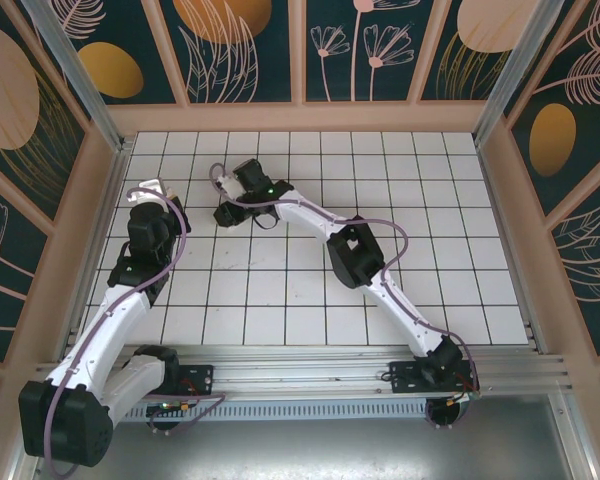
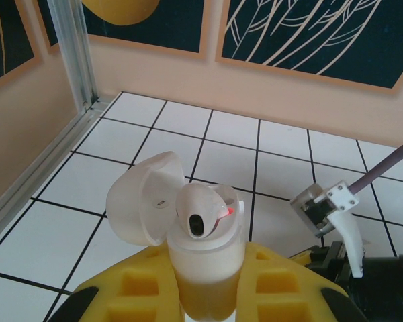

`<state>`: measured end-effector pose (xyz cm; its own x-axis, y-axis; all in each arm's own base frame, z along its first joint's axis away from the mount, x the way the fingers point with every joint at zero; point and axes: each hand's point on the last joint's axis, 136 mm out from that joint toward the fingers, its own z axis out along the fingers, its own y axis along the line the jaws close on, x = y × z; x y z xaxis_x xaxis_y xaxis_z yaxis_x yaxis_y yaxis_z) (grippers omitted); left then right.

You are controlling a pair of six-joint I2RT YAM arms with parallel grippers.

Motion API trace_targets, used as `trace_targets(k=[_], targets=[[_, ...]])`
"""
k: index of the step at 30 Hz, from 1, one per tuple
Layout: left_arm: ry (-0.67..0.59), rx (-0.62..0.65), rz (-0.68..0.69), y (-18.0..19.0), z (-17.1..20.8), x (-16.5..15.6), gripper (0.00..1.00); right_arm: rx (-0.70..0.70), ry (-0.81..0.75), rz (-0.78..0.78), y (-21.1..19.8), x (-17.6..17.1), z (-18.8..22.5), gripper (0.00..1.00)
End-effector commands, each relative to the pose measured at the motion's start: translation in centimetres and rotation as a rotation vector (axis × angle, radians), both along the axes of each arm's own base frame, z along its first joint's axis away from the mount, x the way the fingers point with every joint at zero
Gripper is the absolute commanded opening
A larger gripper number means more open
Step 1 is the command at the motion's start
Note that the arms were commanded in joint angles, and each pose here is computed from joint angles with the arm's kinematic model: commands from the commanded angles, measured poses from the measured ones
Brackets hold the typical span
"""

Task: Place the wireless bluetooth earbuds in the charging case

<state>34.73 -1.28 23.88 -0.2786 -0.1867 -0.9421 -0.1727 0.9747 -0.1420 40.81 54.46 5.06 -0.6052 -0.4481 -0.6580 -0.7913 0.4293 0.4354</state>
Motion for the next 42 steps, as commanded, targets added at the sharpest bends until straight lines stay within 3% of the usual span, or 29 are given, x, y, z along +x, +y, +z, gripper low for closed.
trace_targets(k=[1,12,22,29,42], targets=[[-0.012,0.008,-0.01,0.0,0.4,-0.2,0.0,-0.065,0.062,0.042,-0.6,-1.9,-3.0,0.33],[-0.009,0.009,-0.017,0.0,0.4,-0.8,0.0,-0.214,0.029,0.055,-2.3,-3.4,-4.7,0.33],[-0.011,0.006,-0.024,0.0,0.8,-1.4,0.0,-0.364,-0.072,0.031,-4.4,-3.2,-4.5,0.38],[-0.016,-0.002,-0.031,-0.1,1.1,-1.6,0.0,-0.404,-0.102,0.03,-5.5,-3.0,-3.9,0.35],[-0.006,-0.014,-0.05,-0.5,0.5,-1.7,0.0,-0.333,-0.048,-0.009,-5.2,-2.5,-2.1,0.13]])
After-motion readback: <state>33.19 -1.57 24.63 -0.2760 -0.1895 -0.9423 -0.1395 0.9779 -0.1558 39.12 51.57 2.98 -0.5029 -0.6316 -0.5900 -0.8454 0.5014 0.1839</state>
